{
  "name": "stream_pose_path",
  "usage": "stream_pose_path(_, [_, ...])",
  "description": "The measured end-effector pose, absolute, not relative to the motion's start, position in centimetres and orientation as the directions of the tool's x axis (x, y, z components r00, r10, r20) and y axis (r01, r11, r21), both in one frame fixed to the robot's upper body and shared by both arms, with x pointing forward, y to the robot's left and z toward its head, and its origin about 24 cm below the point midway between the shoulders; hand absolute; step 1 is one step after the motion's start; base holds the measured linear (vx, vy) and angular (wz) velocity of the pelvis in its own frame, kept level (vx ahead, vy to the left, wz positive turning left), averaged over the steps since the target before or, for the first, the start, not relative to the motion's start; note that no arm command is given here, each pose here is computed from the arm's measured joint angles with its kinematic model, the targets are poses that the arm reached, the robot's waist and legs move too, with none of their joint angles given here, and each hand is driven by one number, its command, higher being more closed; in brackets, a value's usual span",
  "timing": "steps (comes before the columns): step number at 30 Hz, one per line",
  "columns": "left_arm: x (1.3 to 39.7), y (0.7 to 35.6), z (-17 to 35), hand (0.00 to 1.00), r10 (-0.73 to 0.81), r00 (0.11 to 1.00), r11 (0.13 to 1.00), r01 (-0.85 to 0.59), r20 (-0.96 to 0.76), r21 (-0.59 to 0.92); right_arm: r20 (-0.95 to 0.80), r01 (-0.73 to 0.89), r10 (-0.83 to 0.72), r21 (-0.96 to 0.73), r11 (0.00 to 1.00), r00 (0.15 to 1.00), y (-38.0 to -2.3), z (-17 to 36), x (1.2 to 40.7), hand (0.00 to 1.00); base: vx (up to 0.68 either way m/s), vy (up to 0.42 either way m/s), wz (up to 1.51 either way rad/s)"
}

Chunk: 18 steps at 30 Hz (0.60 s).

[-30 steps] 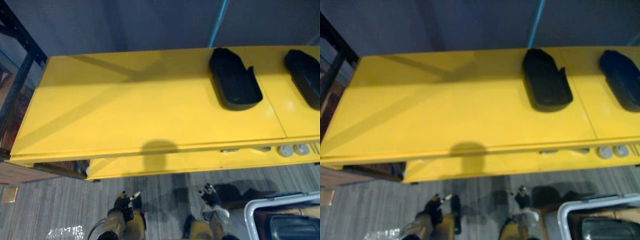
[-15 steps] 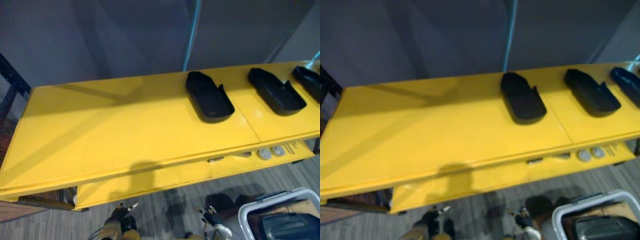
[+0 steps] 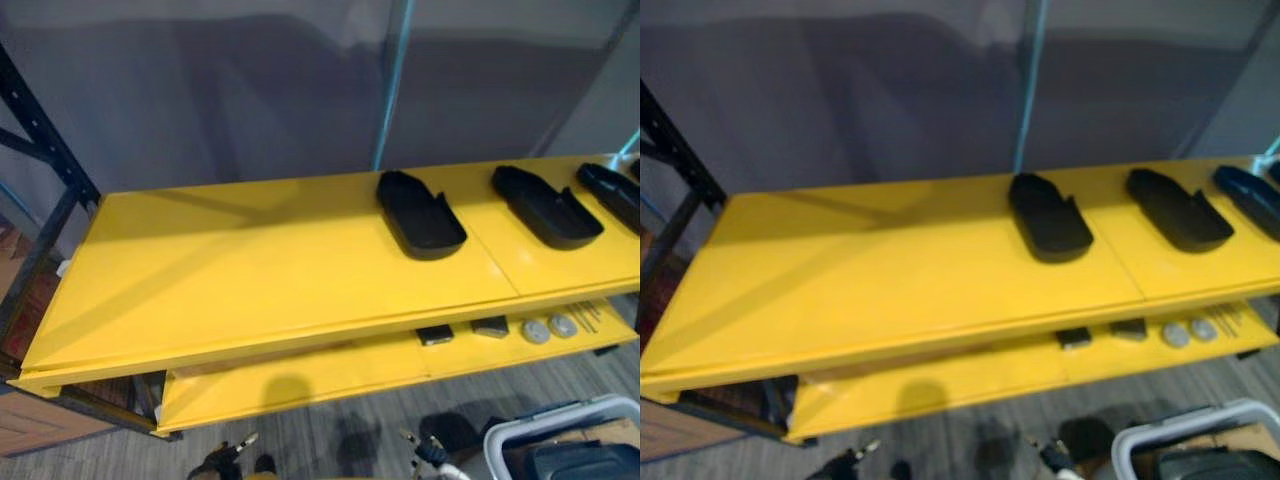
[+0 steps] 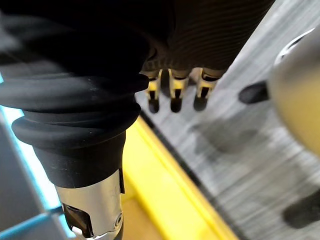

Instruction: Walk over and take plastic housings, then place them on the shelf

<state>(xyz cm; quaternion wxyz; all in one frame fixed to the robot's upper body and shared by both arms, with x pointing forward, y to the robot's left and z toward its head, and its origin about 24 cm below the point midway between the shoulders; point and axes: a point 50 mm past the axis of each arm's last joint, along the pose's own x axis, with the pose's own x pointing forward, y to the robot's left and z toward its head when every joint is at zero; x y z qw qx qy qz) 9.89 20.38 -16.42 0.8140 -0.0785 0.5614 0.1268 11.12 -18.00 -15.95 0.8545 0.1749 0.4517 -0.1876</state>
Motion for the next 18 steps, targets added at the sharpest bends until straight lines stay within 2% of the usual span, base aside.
stream_pose_path(5, [10.2,19.7,-16.4,0.00,0.073,0.358,0.983,-0.183,-0.931,0.007,-0.813,0.419,-0.157,0.115,0.901,0.561,-18.7,-15.8,10.5,0.00,0.11,0.009,-0.61])
stream_pose_path(11, [12.0,18.7,-16.0,0.00,0.031,0.433,0.995,-0.096,-0.901,-0.011,-0.790,0.315,-0.128,0.086,0.945,0.600,-18.9,-15.5,11.0,0.00,0.08,-0.046,-0.72])
stream_pose_path(15, [12.5,17.4,-16.0,0.00,0.006,0.454,0.995,-0.092,-0.891,-0.041,-0.774,0.239,-0.101,0.067,0.969,0.625,-18.8,-15.3,11.5,0.00,-0.01,0.139,-1.16])
stream_pose_path(18, [12.4,18.0,-16.0,0.00,0.033,0.441,0.995,-0.094,-0.897,-0.010,-0.801,0.243,-0.077,0.087,0.966,0.594,-17.7,-15.8,9.8,0.00,-0.04,0.046,-0.28])
